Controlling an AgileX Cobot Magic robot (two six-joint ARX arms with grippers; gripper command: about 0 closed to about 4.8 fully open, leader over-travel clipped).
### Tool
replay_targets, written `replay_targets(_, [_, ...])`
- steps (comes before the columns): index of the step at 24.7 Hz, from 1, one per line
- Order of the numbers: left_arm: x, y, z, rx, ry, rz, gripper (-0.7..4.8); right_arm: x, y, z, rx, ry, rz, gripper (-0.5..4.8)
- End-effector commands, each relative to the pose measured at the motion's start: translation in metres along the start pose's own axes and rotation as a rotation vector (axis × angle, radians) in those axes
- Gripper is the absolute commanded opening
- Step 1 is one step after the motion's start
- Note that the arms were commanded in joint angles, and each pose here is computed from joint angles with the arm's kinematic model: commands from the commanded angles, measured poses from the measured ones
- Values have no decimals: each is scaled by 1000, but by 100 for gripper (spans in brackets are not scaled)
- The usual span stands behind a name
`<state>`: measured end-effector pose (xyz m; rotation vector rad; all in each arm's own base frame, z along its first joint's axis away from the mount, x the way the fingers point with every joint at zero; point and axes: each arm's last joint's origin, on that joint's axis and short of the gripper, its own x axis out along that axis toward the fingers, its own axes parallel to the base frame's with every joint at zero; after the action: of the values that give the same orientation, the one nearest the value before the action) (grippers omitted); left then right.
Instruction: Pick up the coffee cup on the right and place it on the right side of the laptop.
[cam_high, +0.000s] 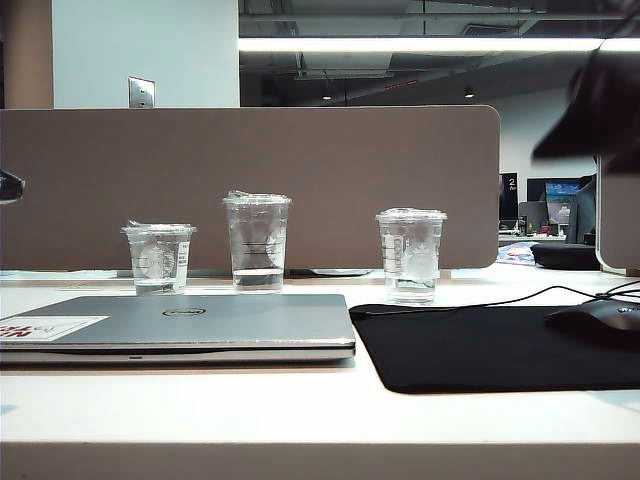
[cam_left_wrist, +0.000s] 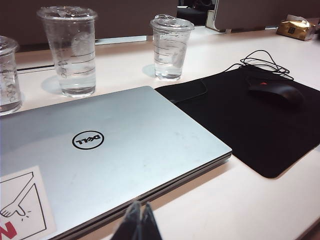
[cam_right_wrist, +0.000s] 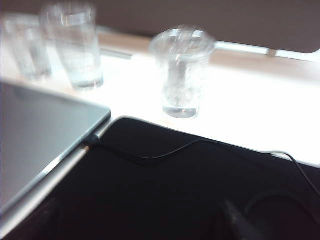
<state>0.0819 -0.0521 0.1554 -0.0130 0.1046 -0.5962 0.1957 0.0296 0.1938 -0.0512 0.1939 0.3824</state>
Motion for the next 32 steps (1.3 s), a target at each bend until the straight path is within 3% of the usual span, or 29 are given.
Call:
replay_targets(1, [0, 0, 2, 4, -8, -3, -5, 41, -5, -3, -84, -65, 15, 479])
replay_targets(6, [0, 0, 2, 4, -9, -3, -5, 120, -22, -16, -65, -19, 27, 479])
replay_targets(14, [0, 0, 2, 4, -8, -2, -5, 195, -37, -23, -63, -23, 36, 479])
replay_targets(18, [0, 0, 2, 4, -8, -2, -5, 232, -42, -23, 4, -46, 49, 479])
replay_targets(32, [0, 0, 2, 4, -8, -2, -5, 267, -44, -35, 19, -22, 66, 479])
